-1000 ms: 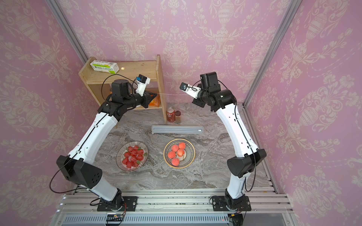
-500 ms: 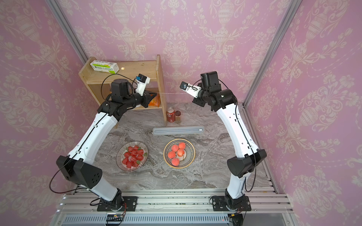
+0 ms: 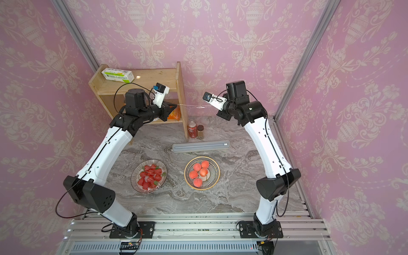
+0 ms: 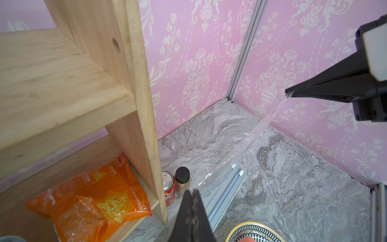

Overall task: Wrap the plate with plastic wrap
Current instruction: Cover the plate with plastic wrap.

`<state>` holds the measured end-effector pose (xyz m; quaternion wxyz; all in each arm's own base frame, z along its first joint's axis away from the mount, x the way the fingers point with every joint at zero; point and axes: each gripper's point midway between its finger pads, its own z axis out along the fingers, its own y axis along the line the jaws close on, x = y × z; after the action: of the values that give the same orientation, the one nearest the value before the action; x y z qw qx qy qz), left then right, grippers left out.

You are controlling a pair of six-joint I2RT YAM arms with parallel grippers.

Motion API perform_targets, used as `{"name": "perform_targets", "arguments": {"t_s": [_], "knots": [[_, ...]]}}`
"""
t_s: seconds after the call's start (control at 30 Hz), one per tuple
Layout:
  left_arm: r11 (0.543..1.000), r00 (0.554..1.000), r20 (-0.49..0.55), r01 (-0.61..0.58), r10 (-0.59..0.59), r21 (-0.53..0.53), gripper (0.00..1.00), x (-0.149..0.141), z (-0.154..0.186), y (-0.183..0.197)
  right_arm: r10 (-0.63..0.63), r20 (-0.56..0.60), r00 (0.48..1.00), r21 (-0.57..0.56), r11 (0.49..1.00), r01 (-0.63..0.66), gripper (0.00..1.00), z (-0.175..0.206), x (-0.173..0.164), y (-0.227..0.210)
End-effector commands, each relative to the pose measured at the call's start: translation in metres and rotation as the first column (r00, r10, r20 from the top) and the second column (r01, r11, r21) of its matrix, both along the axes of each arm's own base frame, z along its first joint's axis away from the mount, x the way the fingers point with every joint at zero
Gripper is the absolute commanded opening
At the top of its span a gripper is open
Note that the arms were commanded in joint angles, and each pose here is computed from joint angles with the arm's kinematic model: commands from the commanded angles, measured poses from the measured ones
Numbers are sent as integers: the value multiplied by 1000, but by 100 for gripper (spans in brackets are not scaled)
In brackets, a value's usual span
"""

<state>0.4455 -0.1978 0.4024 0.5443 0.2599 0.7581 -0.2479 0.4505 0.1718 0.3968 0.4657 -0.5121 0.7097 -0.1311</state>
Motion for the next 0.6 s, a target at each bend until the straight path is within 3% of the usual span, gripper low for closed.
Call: {"name": "perform_targets", "arguments": {"t_s": [0.0,0.33,0.57], "knots": [[1000,1000,24,-6,6,12,0,-13,3,4,1,-13,1000,38,999,-1,0,-2,-17,1],[1000,994,-107,-17,17,1,0,-76,-57,13,35,-215,976,120,993,-9,0,-81,-88,16],[999,940,-339,11,-24,-40,0,-139,-137,-4,-12,-442,897,187,977,105,0,-152,-158,21]]}}
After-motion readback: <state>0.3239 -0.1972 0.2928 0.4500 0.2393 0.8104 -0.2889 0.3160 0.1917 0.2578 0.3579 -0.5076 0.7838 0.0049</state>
